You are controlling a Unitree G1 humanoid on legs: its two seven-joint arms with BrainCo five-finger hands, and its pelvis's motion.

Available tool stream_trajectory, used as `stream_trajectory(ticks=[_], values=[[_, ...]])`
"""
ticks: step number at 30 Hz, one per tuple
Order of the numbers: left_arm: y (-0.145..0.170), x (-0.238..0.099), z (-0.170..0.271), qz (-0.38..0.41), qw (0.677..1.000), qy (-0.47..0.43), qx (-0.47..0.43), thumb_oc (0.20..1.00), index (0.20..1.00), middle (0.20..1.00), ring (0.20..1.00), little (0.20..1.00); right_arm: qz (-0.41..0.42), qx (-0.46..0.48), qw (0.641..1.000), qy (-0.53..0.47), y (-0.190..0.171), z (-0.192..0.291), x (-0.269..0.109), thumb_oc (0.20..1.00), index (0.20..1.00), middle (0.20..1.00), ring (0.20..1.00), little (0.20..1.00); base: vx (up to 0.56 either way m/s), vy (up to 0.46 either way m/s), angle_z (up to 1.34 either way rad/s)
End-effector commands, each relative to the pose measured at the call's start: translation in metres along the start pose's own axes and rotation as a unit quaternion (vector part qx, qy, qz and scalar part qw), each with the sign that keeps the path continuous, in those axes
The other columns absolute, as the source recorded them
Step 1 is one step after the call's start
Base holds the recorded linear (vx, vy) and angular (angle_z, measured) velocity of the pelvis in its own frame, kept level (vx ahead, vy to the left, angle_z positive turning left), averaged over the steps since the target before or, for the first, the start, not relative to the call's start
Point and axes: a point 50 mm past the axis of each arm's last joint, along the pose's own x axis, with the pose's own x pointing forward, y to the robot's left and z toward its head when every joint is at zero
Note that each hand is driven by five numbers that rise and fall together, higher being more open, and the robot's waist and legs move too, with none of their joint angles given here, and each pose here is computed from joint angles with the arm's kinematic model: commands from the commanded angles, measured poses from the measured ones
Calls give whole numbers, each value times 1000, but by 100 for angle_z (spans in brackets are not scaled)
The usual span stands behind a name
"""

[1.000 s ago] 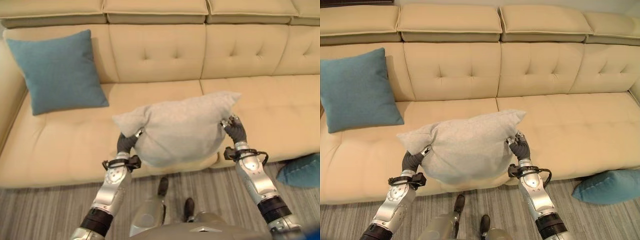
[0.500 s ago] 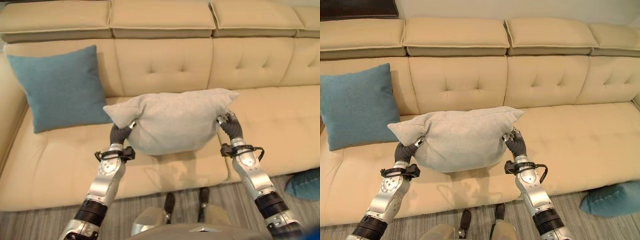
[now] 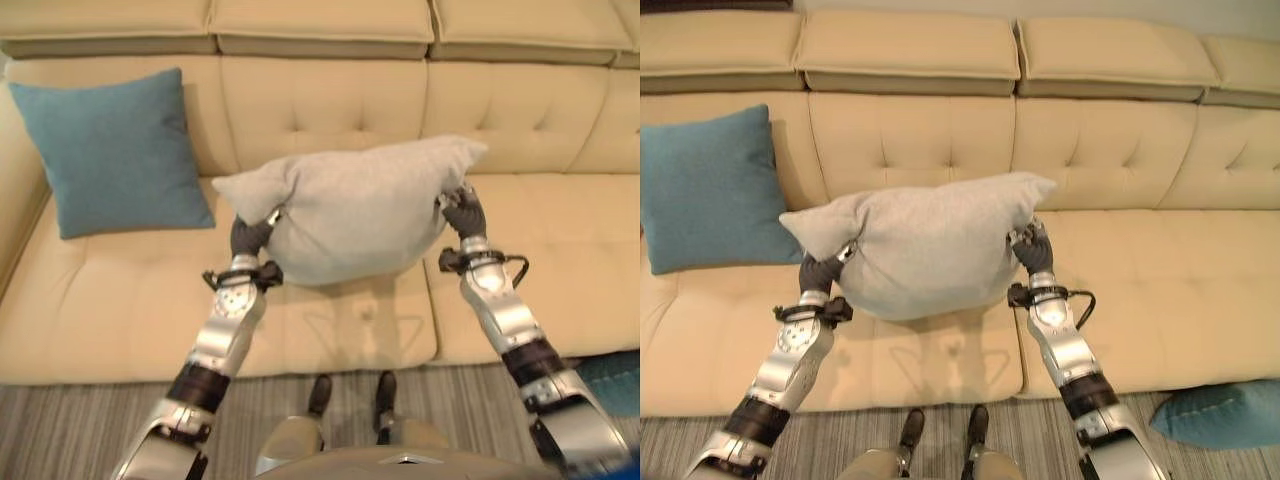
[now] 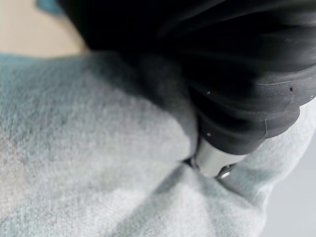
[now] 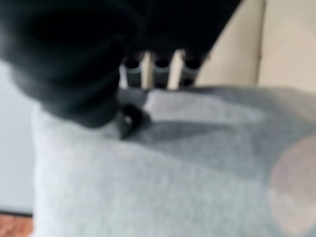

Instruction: Pick up all the scattered cushions and arrange them neatly on the sofa.

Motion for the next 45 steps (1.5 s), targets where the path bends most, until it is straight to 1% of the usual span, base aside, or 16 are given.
stream_trajectory(ticks=[1,2,4,9,12,18,19,20,21,23,24,26,28,35,42,45], values=[[-52,33,82,-82,982,-168,-40,200,200,200,200,200,65,11,988,-138,33,72,25,200,200,200,200,200,-99,-4,-14],[-55,51,108,-77,977,-198,-30,200,200,200,200,200,63,5,987,-150,37,92,42,200,200,200,200,200,-57,7,-15],[-56,61,129,-73,972,-224,-20,200,200,200,200,200,58,0,984,-171,39,111,53,200,200,200,200,200,-30,41,-14],[-59,74,167,-68,961,-269,-14,200,200,200,200,200,53,-25,975,-216,41,149,67,200,200,200,200,200,-7,55,-8],[-71,79,188,-73,953,-293,-24,200,200,200,200,200,43,-77,965,-248,43,181,79,200,200,200,200,200,40,61,-13],[-75,85,183,-63,959,-276,-26,200,200,200,200,200,40,-106,960,-256,48,193,85,200,200,200,200,200,4,8,1],[-75,87,181,-56,961,-269,-25,391,391,391,391,391,39,-115,959,-255,49,195,87,200,200,200,200,200,-12,-26,7],[-72,94,186,-41,964,-262,-17,1000,1000,1000,1000,1000,23,-159,957,-243,43,197,95,282,282,282,282,282,-23,-20,5],[-72,94,187,-42,964,-263,-17,1000,1000,1000,1000,1000,23,-159,956,-244,42,198,95,715,715,715,715,715,-7,-22,5],[-62,102,191,-22,967,-255,0,1000,1000,1000,1000,1000,0,-207,951,-228,33,196,102,1000,1000,1000,1000,1000,-8,2,14],[-63,102,191,-23,966,-256,0,1000,1000,1000,1000,1000,-1,-207,951,-229,33,196,102,1000,1000,1000,1000,1000,-24,9,19],[-40,109,211,4,960,-273,68,1000,1000,1000,1000,1000,-27,-300,926,-228,19,201,107,1000,1000,1000,1000,1000,-5,4,6],[-26,113,218,28,958,-273,84,1000,1000,1000,1000,1000,-44,-320,919,-225,11,200,109,1000,1000,1000,1000,1000,0,0,0],[24,116,242,116,948,-277,106,1000,1000,1000,1000,1000,-136,-311,918,-207,-29,203,111,1000,1000,1000,1000,1000,-6,44,3],[42,111,244,130,945,-282,106,1000,1000,1000,1000,1000,-180,-296,918,-194,-66,207,109,1000,1000,1000,1000,1000,1,44,3],[43,106,233,101,949,-284,94,1000,1000,1000,1000,1000,-156,-297,926,-173,-77,196,107,1000,1000,1000,1000,1000,3,25,3]])
